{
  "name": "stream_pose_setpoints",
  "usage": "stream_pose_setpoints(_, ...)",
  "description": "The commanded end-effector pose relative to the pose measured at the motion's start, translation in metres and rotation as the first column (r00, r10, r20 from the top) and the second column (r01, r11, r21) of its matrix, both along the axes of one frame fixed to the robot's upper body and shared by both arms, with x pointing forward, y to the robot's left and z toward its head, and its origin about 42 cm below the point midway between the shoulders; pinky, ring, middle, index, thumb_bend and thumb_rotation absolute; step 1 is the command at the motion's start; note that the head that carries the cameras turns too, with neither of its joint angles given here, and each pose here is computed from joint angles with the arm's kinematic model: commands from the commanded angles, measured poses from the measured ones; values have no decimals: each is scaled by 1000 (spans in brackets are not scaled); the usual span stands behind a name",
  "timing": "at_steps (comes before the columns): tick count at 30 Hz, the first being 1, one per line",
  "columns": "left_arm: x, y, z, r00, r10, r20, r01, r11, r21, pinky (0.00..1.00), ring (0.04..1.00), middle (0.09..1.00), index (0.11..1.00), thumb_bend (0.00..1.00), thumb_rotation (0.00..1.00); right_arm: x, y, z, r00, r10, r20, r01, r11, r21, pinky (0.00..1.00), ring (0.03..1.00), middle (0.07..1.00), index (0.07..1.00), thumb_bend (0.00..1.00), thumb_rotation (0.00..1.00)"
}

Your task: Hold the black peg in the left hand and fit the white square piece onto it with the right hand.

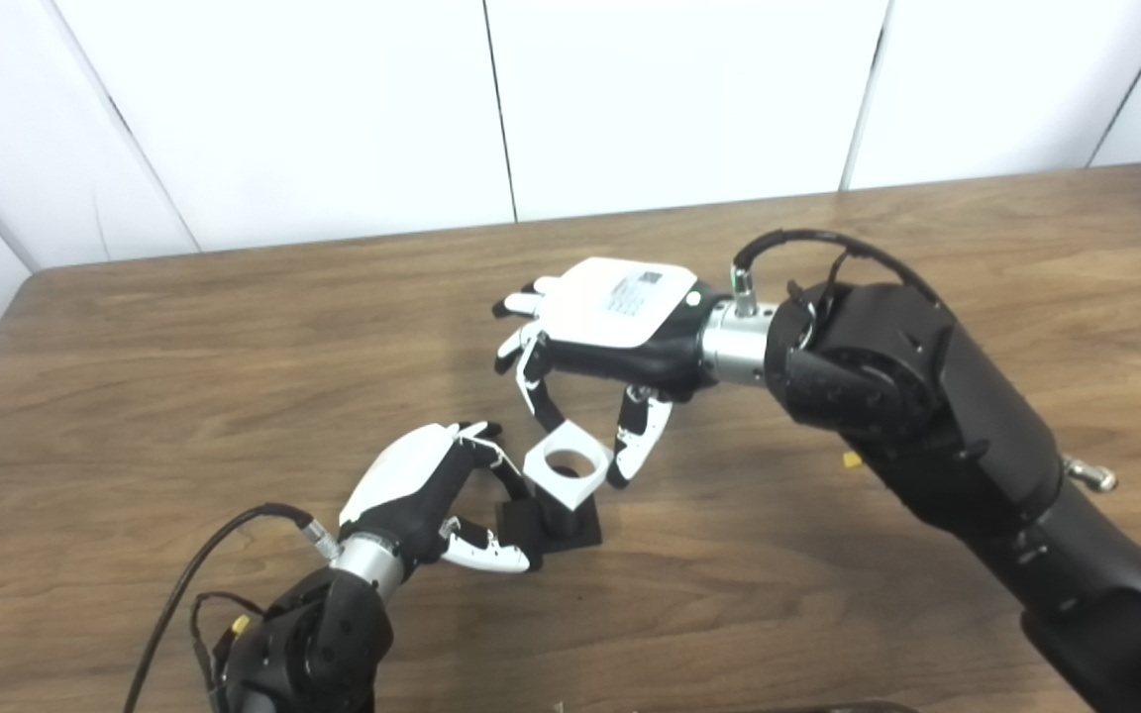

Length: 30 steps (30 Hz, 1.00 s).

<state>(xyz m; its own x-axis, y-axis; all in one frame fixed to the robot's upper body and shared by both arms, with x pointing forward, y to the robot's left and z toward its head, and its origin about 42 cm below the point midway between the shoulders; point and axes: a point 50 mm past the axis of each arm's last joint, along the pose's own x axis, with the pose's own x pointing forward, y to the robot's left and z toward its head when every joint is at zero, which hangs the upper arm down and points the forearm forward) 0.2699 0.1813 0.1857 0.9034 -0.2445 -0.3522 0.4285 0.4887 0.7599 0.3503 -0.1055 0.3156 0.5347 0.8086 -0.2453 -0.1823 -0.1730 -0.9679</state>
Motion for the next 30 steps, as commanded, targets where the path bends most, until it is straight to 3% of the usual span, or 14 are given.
stream_pose_setpoints(1, -1, -1, 0, 999, -12, -33, 12, 1000, -4, 1000, 1000, 958, 491, 503, 77, 2, 6, 18, 997, 19, 72, -21, 999, 32, 1000, 999, 859, 490, 525, 141)
stream_pose_setpoints(30, -2, -5, 7, 1000, -19, -15, 19, 1000, 4, 1000, 1000, 953, 491, 504, 78, 8, 6, -11, 999, 10, 45, -10, 1000, 12, 995, 1000, 862, 489, 525, 144)
